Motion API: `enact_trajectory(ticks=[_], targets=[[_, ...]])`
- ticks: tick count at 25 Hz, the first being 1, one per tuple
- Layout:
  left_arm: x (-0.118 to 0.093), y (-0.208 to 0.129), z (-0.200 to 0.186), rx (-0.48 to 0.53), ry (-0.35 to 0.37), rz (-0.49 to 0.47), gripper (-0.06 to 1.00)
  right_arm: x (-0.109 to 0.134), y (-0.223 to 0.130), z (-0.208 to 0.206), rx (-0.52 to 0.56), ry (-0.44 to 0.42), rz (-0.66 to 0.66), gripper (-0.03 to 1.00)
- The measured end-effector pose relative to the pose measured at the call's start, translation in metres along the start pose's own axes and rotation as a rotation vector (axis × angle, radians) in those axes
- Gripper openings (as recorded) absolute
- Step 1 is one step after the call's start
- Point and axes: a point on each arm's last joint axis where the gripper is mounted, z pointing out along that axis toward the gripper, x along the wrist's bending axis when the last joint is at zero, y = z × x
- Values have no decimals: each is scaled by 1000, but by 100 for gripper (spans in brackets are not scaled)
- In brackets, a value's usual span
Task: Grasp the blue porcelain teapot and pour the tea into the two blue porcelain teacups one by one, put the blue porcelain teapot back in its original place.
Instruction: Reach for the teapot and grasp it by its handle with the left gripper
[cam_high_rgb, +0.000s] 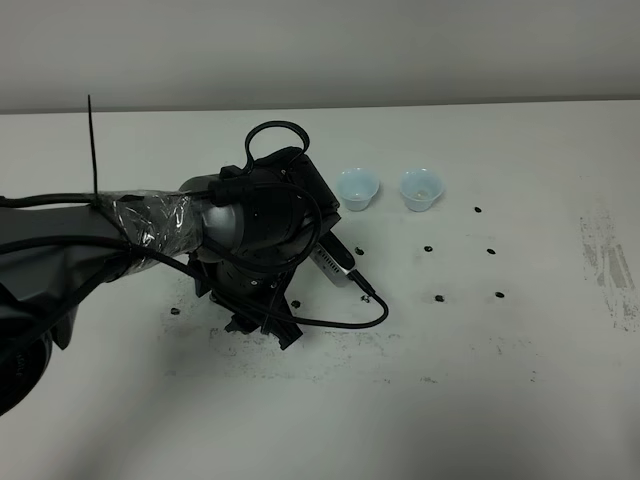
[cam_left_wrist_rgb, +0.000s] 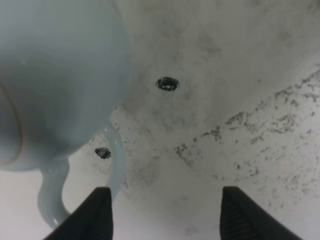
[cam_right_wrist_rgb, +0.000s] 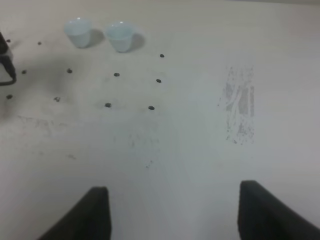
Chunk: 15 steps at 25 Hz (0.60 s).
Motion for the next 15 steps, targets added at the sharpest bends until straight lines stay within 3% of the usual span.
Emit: enact_trajectory(ticks=[5,15], targets=[[0,-1,0,16,4,-9,50,0,0,0,0,0,0,56],[7,-5,-1,56,81,-58,50,0,0,0,0,0,0,56]])
